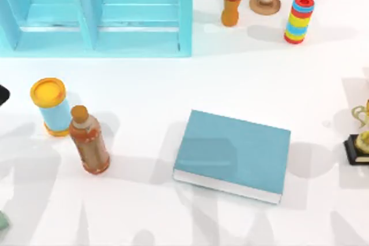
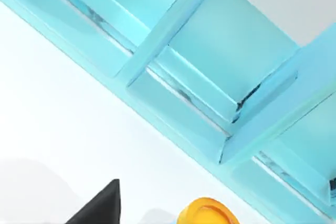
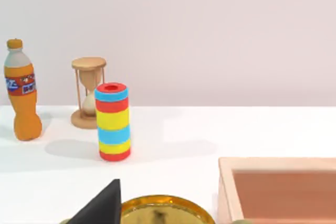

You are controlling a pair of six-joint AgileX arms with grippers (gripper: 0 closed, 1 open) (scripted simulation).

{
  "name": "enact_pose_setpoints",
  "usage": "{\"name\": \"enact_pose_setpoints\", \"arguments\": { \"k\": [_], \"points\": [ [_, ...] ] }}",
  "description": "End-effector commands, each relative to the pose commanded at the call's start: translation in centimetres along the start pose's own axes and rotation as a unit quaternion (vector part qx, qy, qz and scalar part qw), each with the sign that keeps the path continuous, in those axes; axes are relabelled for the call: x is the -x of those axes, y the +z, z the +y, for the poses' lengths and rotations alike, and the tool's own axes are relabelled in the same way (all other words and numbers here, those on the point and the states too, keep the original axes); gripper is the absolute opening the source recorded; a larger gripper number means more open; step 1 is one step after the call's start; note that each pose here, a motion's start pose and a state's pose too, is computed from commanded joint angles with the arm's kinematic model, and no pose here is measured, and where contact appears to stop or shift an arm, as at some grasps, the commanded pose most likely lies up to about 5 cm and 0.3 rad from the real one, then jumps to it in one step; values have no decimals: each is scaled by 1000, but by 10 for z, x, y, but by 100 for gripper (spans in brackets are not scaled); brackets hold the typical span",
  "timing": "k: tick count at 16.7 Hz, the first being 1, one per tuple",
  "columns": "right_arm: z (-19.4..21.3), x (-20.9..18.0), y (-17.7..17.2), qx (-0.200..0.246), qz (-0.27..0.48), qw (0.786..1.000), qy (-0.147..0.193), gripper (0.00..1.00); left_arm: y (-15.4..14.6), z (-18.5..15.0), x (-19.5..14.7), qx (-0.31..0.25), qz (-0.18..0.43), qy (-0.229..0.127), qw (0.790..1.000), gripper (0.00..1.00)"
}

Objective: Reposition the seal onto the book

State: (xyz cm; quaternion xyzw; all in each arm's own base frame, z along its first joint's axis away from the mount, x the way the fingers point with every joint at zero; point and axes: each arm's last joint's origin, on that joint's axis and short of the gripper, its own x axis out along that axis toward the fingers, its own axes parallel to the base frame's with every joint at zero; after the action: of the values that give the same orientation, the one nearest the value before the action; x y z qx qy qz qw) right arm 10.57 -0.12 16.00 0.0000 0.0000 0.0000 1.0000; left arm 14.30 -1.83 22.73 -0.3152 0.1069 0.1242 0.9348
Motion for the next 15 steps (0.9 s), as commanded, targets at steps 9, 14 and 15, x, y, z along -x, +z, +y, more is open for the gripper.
{"name": "enact_pose_setpoints", "arguments": {
  "k": [9,14,15],
  "points": [
    [0,0,0,0,0,1000,0,100,-42,59,15,-296,-102,-117,942,100],
    [0,0,0,0,0,1000,0,100,-46,62,14,-315,-107,-124,935,100],
    [0,0,0,0,0,1000,0,100,-46,62,14,-315,-107,-124,935,100]
  ]
}}
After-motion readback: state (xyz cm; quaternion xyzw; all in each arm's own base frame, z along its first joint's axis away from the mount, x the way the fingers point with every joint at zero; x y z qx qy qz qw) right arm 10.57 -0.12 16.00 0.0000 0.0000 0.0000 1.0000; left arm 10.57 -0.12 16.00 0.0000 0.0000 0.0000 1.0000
